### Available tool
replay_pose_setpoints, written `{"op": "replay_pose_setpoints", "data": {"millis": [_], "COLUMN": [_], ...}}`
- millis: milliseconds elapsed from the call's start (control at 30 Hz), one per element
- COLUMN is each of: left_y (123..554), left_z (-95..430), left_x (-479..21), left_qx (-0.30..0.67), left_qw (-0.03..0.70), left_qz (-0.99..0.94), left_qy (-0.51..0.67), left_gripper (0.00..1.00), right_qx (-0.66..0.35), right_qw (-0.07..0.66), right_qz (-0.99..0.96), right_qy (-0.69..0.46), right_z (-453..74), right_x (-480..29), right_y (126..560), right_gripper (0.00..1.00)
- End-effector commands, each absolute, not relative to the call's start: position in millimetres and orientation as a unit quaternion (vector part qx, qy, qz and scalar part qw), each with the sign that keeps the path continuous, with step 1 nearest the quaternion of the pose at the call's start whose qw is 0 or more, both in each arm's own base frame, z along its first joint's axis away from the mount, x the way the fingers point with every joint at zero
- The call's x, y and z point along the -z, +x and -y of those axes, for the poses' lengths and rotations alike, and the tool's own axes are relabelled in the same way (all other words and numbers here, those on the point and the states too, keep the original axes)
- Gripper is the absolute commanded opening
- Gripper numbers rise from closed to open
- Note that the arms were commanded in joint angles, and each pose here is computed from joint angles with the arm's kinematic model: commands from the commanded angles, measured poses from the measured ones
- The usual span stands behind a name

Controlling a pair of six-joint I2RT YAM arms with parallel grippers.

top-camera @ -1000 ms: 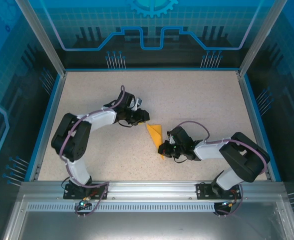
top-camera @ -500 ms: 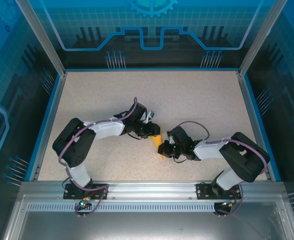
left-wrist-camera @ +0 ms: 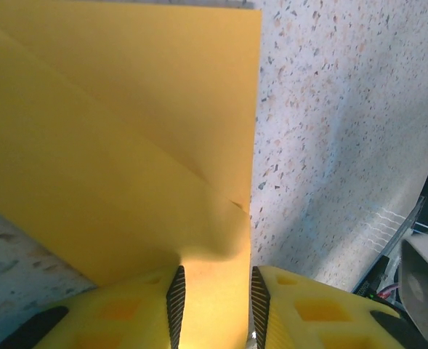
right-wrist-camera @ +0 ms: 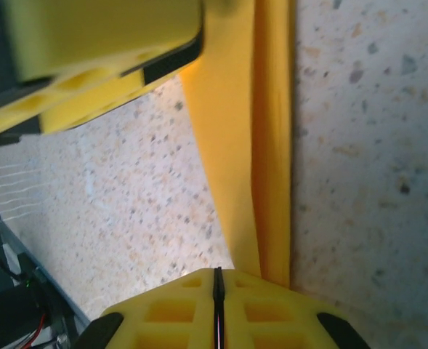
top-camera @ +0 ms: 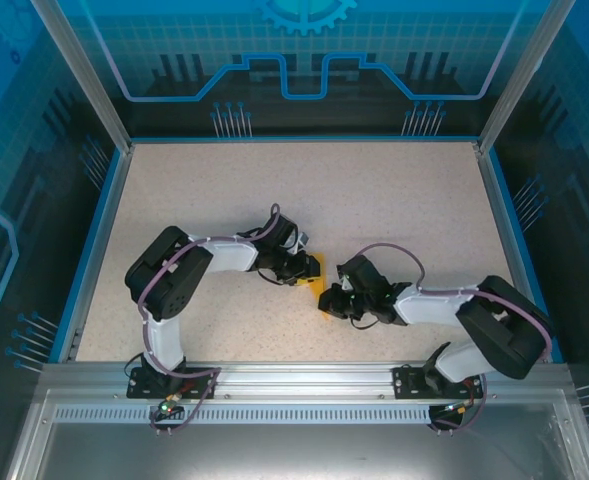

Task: Fold a paper plane with a square sheet of paper (pick it up from the middle)
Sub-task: Fold the wing for the fifth time at the center of the table.

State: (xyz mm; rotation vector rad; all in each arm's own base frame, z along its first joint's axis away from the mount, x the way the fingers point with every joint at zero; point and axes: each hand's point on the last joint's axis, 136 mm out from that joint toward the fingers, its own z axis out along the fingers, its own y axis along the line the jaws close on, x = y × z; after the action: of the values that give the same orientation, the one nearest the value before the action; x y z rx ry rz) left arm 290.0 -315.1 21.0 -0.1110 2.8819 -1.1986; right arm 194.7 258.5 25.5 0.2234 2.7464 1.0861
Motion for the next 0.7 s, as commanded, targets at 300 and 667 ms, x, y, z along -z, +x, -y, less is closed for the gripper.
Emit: {"op": "replay_pose_setpoints", "data": {"millis": [300, 667], "left_y": [276.5, 277.4], "left_z": [305.4, 305.6], "left_x": [7.9, 2.6], "left_qx": [0.345, 0.347], "left_qw": [-0.025, -0.020], "left_qz": [-0.937, -0.937], "left_qy": [-0.048, -0.043], "left_gripper": [0.33, 0.33], "right_qx": [-0.310, -0.279], "right_qw": [0.033, 0.047], "right_qz": [-0.947, -0.957], "right_qy": [0.074, 0.056], "right_z": [-235.7, -215.8], "right_x": [11.1, -3.0], "right_y": [158.0, 147.8], "right_gripper": [0.10, 0.12]}}
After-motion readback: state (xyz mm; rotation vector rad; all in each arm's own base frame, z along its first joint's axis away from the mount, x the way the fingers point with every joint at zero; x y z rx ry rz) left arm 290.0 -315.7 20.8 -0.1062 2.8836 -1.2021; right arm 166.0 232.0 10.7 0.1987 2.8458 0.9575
